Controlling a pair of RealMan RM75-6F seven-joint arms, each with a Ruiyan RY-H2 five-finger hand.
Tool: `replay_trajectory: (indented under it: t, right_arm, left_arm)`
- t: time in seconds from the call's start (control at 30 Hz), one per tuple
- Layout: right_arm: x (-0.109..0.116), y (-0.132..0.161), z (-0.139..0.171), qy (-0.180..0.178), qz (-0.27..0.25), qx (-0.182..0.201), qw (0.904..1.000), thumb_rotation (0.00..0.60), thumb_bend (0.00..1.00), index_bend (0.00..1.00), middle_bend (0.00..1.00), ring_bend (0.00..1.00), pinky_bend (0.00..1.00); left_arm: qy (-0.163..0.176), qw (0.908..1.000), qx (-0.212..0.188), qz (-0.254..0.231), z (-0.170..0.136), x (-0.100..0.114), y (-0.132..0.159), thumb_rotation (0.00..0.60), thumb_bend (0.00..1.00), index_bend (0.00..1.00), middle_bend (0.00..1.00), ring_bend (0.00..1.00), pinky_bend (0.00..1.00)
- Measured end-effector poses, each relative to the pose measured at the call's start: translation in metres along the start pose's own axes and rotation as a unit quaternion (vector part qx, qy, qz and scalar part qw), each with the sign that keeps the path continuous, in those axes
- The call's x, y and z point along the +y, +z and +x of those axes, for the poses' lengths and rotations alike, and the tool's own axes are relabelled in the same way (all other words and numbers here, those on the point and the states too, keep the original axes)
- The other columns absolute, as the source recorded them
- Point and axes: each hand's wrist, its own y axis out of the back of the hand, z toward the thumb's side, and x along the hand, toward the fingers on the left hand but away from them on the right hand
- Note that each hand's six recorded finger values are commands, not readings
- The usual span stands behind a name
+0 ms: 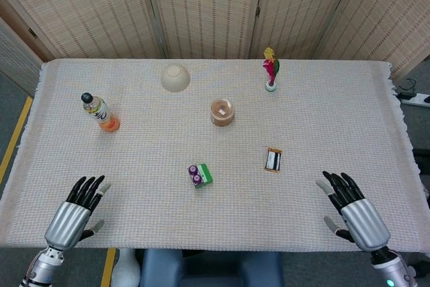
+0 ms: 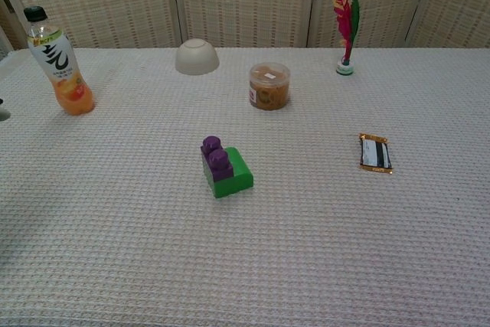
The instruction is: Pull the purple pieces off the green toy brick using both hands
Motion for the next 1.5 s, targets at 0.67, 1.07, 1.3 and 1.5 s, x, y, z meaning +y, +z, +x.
replay_trajectory:
  t: [0.67,1.07,1.3,1.5]
  right_arm:
    - [-0.002,-0.015,-0.013,0.004,-0.002,-0.030,0.9995,0.600,0.37,0.00,0.00,0.00,0.00]
    - [0.000,-0.027,-0.020,0.003,-0.009,-0.052,0.9986,0.600,0.37,0.00,0.00,0.00,0.00]
    - [0.003,-0.033,-0.023,0.001,-0.017,-0.061,0.9980,0.600,0.37,0.00,0.00,0.00,0.00]
    - [0.007,-0.037,-0.023,-0.003,-0.023,-0.066,0.9975,0.600,0.37,0.00,0.00,0.00,0.00]
  left_arm:
    - [0.003,0.9893,0.030,-0.143,0.072,-0.038,0.099,0.600,0.23,0.19,0.11,0.05,0.15]
    - [-0.008,0.9891,0.014,-0.146,0.118,-0.046,0.140,0.600,0.23,0.19,0.11,0.05,0.15]
    - [-0.012,0.9894,0.006,-0.145,0.135,-0.050,0.159,0.600,0.23,0.19,0.11,0.05,0.15]
    - [-0.023,0.9894,0.015,-0.143,0.153,-0.059,0.165,0.600,0.23,0.19,0.11,0.04,0.15]
